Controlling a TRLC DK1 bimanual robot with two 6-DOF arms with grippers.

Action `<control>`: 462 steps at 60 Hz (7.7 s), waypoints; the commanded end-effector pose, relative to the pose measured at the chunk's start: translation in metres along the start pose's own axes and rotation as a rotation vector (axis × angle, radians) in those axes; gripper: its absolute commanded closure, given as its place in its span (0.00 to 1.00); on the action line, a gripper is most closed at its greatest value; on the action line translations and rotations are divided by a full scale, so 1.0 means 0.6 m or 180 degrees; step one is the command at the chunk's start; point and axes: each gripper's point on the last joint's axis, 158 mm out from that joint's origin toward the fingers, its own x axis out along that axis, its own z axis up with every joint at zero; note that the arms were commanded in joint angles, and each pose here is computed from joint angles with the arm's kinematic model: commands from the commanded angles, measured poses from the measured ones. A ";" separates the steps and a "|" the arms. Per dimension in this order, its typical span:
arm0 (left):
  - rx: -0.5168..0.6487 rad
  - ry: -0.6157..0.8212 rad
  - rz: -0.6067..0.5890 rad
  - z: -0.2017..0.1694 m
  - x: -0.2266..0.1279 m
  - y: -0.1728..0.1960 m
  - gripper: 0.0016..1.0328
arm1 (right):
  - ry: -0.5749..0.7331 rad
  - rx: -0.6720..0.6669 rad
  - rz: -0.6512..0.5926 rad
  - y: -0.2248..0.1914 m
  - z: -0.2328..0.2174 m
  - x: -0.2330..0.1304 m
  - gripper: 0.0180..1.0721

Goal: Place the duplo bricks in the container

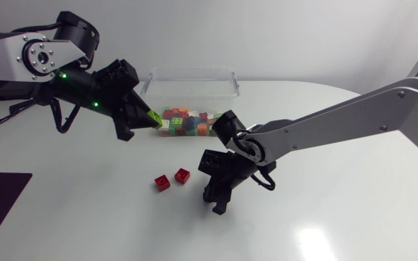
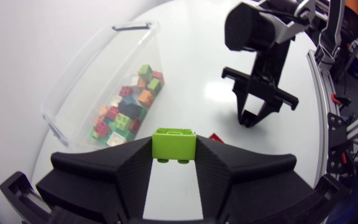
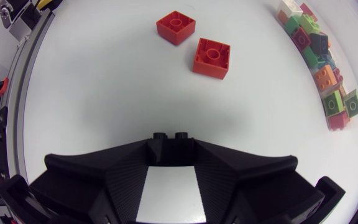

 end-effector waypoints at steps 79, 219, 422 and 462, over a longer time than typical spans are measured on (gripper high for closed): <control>-0.1436 -0.0489 0.1655 0.068 0.082 0.311 0.04 | -0.1460 0.0748 -0.1000 -0.182 0.181 -0.330 0.70; -0.0601 0.1851 -0.0544 -0.239 0.187 -0.153 0.53 | -0.1292 0.0695 -0.1148 -0.114 0.112 -0.270 0.05; -0.1407 -0.0748 0.1510 0.098 0.111 0.304 0.05 | -0.1090 0.0701 -0.1057 -0.183 0.192 -0.297 0.68; -0.1404 -0.0619 0.1532 0.077 -0.045 0.229 0.04 | -0.1692 0.0931 -0.1474 -0.308 0.254 -0.356 0.68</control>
